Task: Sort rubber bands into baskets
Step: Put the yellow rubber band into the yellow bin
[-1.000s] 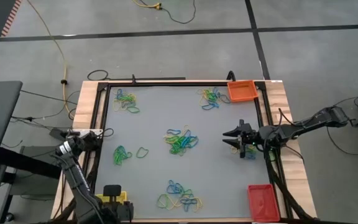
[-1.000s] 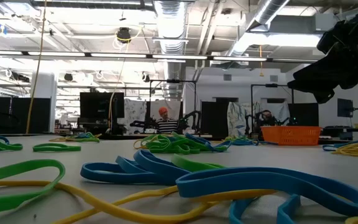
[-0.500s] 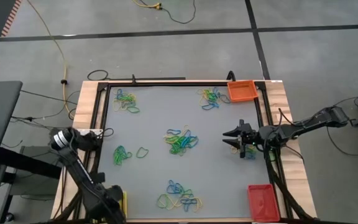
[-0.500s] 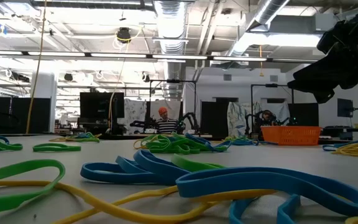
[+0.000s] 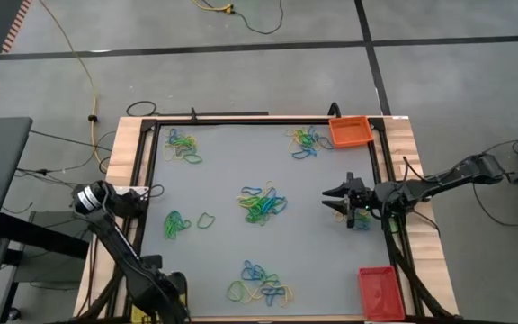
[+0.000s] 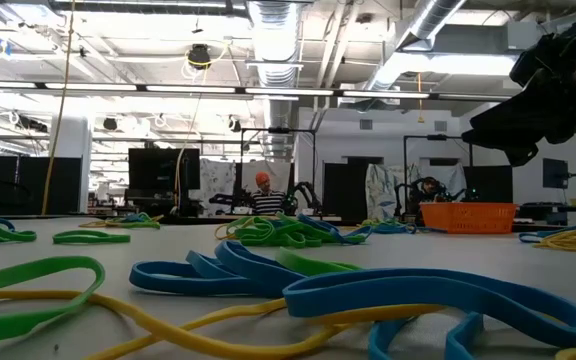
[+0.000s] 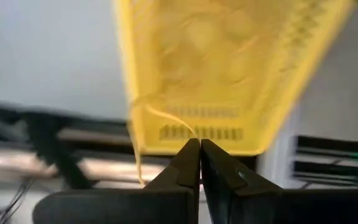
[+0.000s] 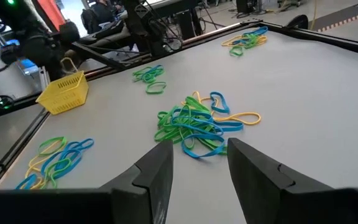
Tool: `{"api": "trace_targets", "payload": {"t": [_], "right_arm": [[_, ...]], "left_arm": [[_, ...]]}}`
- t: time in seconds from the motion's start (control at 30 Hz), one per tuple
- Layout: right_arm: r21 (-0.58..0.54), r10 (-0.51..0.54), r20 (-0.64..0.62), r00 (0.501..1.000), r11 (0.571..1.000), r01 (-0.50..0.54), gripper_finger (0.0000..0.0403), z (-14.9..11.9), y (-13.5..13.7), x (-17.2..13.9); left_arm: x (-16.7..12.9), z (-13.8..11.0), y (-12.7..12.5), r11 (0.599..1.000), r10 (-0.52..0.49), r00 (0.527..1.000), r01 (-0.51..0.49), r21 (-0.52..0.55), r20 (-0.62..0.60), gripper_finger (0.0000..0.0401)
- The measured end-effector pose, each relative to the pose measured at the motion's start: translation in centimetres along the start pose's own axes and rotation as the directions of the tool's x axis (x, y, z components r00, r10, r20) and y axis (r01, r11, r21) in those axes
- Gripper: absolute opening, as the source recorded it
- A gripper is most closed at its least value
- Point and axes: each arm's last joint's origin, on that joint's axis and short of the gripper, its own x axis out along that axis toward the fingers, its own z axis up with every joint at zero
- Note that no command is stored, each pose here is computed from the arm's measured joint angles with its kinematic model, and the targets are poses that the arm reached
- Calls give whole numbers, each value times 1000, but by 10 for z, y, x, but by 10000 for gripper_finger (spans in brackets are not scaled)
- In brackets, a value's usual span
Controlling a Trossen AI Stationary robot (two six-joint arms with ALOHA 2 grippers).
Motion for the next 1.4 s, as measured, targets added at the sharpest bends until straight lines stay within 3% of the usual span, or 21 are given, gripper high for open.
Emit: {"api": "trace_targets", "payload": {"t": [0.2,0.4,0.83,0.97,1.17,1.4], "right_arm": [[-1,-1,-1,1000,1000,1,179,0,0,0],[0,-1,-2,1000,1000,1,179,0,0,0],[0,-1,-3,1000,1000,1,179,0,0,0],[1,-1,-2,1000,1000,1,179,0,0,0],[2,-1,-3,1000,1000,1,179,0,0,0],[-7,-2,-5,1000,1000,2,179,0,0,0]], "left_arm": [[-7,12,-12,990,-137,987,134,39,85,0],[-7,11,-10,993,-116,990,117,-4,82,12],[-10,21,-2,999,-1,962,15,-47,274,178],[-15,31,3,999,34,938,-22,-39,344,209],[-25,54,10,997,56,858,-76,18,510,216],[-48,93,6,980,-91,664,-71,184,742,206]]}}
